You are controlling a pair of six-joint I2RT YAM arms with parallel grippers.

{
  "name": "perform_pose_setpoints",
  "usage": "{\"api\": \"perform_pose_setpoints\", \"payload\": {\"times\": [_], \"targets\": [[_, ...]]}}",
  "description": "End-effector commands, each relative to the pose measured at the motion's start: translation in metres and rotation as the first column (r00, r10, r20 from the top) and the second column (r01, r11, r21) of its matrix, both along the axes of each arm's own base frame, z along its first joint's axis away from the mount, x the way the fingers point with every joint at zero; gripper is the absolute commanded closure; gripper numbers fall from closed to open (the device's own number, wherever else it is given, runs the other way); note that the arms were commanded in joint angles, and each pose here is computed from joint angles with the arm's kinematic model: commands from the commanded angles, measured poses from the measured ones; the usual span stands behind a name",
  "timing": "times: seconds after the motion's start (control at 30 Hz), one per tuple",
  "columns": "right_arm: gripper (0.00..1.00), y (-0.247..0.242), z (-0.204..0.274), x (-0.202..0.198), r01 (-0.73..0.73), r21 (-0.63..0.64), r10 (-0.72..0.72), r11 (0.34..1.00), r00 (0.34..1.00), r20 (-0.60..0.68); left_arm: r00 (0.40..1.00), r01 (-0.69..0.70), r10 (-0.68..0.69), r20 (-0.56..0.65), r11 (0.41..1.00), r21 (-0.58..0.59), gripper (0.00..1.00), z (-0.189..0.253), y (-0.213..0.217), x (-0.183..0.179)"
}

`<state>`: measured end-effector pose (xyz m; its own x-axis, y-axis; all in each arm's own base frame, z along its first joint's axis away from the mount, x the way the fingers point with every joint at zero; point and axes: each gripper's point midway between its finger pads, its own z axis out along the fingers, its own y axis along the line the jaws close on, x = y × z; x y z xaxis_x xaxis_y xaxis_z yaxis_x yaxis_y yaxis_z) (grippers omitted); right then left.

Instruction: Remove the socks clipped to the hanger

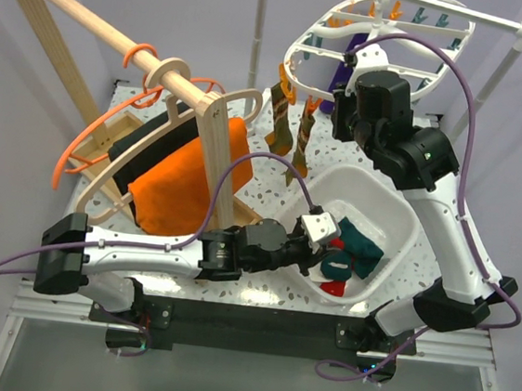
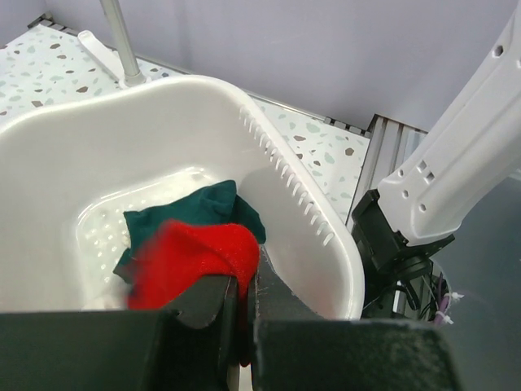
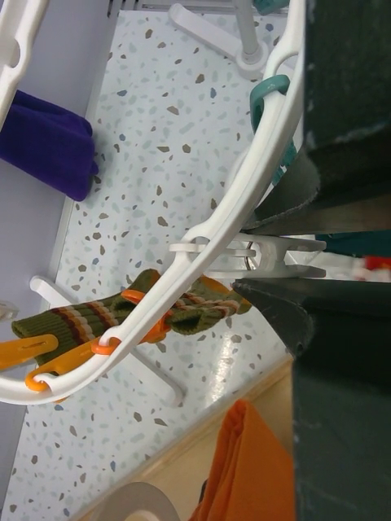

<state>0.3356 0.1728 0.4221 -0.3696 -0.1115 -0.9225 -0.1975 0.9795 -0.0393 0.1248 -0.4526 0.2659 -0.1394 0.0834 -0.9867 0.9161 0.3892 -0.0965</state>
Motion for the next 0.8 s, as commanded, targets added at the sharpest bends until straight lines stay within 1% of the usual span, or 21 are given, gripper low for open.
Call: {"api": "perform_pose_setpoints", "payload": {"times": [0.0, 0.13, 0.2, 0.3, 0.4, 0.43, 0.5, 0.53, 0.6, 0.63, 0.67, 0.77], "targets": [[1.00, -0.009, 0.015, 0.002, 0.037, 0.002, -0.037, 0.999, 0.998, 0.054, 1.000, 0.012, -0.012, 0.003, 0.999, -0.049, 1.00, 0.019, -0.008, -0.001], [1.00, -0.012, 0.015, -0.005, 0.033, 0.025, -0.034, 0.999, 0.998, 0.052, 1.000, 0.021, -0.021, -0.005, 0.999, -0.024, 1.00, 0.014, -0.015, -0.001], [1.00, -0.017, 0.015, -0.011, 0.034, 0.035, -0.036, 0.999, 0.998, 0.058, 1.000, 0.024, -0.024, -0.015, 1.000, 0.001, 0.97, 0.007, -0.020, 0.000], [1.00, -0.024, 0.015, -0.019, 0.046, 0.042, -0.048, 0.998, 0.997, 0.065, 0.999, 0.022, -0.021, -0.026, 0.999, 0.028, 0.90, -0.001, -0.025, 0.001], [1.00, -0.030, 0.014, -0.024, 0.054, 0.039, -0.057, 0.998, 0.996, 0.067, 0.999, 0.012, -0.011, -0.031, 0.999, 0.045, 0.76, -0.006, -0.028, 0.003], [1.00, -0.033, 0.014, -0.026, 0.059, 0.041, -0.062, 0.997, 0.996, 0.067, 0.999, 0.009, -0.007, -0.035, 0.999, 0.052, 0.61, -0.008, -0.028, 0.003], [1.00, -0.036, 0.014, -0.029, 0.060, 0.047, -0.063, 0.997, 0.996, 0.063, 0.999, 0.005, -0.003, -0.041, 0.998, 0.058, 0.51, -0.010, -0.029, 0.004], [1.00, -0.038, 0.013, -0.030, 0.061, 0.053, -0.065, 0.997, 0.996, 0.062, 0.999, 0.002, 0.000, -0.040, 0.998, 0.059, 0.41, -0.011, -0.029, 0.004], [1.00, -0.037, 0.012, -0.031, 0.039, 0.080, -0.044, 0.996, 0.998, 0.055, 0.999, -0.011, 0.014, -0.047, 0.998, 0.058, 0.36, -0.011, -0.027, 0.006], [1.00, -0.036, 0.011, -0.030, 0.026, 0.094, -0.031, 0.995, 0.998, 0.049, 0.999, -0.019, 0.021, -0.044, 0.998, 0.052, 0.30, -0.008, -0.025, 0.008], [1.00, -0.033, 0.007, -0.029, -0.005, 0.116, 0.002, 0.993, 1.000, 0.028, 0.998, -0.033, 0.035, -0.043, 0.998, 0.051, 0.28, -0.007, -0.023, 0.010], [1.00, -0.034, 0.007, -0.025, -0.027, 0.167, 0.025, 0.986, 1.000, 0.015, 0.997, -0.067, 0.068, -0.039, 0.997, 0.027, 0.24, 0.001, -0.015, 0.018]]}}
